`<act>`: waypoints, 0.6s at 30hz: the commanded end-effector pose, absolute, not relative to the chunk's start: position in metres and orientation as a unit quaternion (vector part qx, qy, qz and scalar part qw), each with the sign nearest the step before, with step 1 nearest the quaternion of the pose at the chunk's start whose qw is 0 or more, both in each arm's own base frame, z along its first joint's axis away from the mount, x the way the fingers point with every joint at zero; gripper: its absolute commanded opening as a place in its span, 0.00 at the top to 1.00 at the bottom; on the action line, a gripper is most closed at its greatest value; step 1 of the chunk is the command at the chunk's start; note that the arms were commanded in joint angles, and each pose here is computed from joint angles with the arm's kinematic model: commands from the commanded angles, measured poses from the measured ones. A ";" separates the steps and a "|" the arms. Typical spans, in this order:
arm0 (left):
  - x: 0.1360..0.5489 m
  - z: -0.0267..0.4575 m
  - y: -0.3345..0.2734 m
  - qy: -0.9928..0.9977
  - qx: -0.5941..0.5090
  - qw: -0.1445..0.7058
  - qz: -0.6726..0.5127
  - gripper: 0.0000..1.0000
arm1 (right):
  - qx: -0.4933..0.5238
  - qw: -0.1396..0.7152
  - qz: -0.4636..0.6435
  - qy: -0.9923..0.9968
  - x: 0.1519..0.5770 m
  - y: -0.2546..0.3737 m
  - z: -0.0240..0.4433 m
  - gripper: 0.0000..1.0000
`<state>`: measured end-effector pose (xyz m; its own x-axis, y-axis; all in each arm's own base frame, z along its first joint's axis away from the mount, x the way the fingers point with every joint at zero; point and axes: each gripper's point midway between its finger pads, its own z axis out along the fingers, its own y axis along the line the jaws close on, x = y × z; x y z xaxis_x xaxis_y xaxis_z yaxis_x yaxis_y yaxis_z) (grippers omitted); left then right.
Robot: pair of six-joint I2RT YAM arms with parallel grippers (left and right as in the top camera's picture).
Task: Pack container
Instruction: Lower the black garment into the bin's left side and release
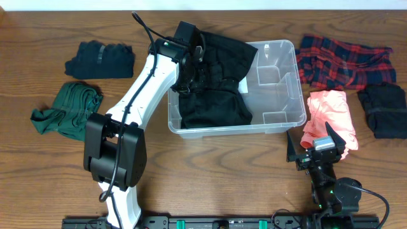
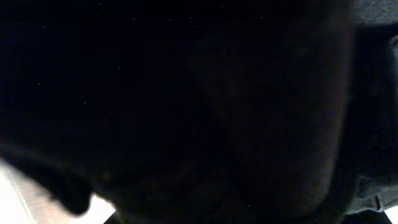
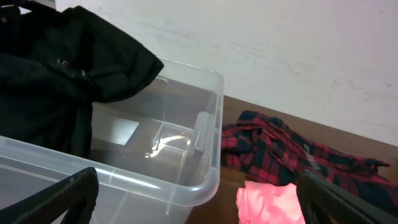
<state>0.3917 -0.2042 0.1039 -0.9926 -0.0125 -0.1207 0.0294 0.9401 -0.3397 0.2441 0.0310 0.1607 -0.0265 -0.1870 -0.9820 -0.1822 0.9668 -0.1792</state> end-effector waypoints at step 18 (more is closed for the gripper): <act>0.399 0.121 -0.187 0.988 0.006 0.097 -0.124 0.34 | -0.133 0.686 -0.006 0.715 0.244 0.031 0.161 0.01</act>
